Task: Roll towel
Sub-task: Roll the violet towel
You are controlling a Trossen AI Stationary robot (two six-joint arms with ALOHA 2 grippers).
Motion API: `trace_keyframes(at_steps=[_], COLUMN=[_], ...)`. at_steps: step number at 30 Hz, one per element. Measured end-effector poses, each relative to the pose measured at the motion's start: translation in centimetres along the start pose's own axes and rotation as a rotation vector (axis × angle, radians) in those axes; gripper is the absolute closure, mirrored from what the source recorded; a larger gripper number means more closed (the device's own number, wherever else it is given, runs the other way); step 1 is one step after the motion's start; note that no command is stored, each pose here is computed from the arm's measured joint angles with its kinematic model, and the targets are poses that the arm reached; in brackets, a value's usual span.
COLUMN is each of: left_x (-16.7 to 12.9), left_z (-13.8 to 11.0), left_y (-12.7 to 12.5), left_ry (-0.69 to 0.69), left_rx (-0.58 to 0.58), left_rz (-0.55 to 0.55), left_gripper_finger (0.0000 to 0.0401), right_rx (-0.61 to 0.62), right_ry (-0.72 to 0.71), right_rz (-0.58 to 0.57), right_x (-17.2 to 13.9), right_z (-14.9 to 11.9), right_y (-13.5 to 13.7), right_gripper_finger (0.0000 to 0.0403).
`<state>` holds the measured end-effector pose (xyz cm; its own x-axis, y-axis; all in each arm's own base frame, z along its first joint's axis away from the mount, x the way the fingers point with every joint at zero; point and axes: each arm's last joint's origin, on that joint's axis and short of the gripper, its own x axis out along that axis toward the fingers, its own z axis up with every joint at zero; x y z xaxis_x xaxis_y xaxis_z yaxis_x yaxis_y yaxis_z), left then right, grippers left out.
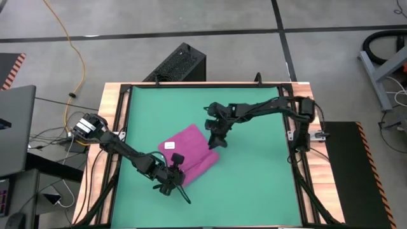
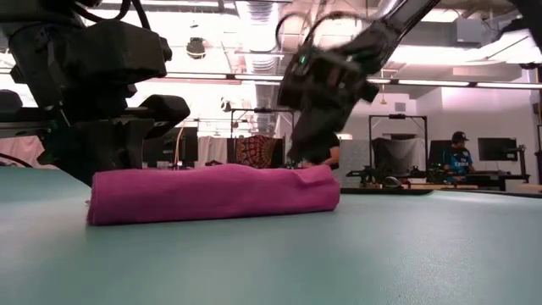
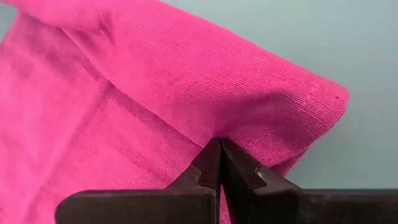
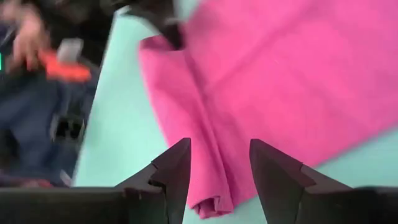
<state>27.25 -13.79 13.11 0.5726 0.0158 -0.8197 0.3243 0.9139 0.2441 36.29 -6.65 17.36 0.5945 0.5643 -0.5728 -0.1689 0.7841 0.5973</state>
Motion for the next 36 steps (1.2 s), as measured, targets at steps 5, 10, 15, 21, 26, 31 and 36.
trace_keyframes(at_steps=[5,10,15,21,26,31,36], left_x=[0.1,0.2,0.3,0.4,0.4,0.4,0.4], left_z=[-0.1,-0.1,-0.1,-0.1,-0.1,-0.1,-0.2], left_y=[0.4,0.8,1.2,1.5,1.5,1.4,1.4], left_ry=[0.008,0.015,0.017,0.018,0.019,0.020,0.020], left_rx=[-0.011,-0.032,-0.052,-0.067,-0.071,-0.071,-0.071], left_rz=[0.007,0.004,-0.003,0.003,-0.008,-0.012,-0.013], left_gripper_finger=[0.0401,0.0401,0.0401,0.0401,0.0401,0.0401,0.0401], right_rx=[-0.384,-0.697,-0.821,-0.794,-0.773,-0.827,-0.840], right_ry=[0.010,0.125,0.245,0.210,0.231,0.249,0.250], right_rz=[-0.093,-0.242,-0.364,-0.458,-0.450,-0.586,-0.604], right_x=[-1.1,2.3,5.5,6.1,6.5,6.7,6.7], right_z=[0.4,-1.1,-3.2,-3.3,-3.9,-4.3,-4.2], right_y=[4.7,9.6,11.2,11.8,12.6,13.1,12.9], right_gripper_finger=[0.0217,0.0220,0.0220,0.0180,0.0126,0.0103,0.0101])
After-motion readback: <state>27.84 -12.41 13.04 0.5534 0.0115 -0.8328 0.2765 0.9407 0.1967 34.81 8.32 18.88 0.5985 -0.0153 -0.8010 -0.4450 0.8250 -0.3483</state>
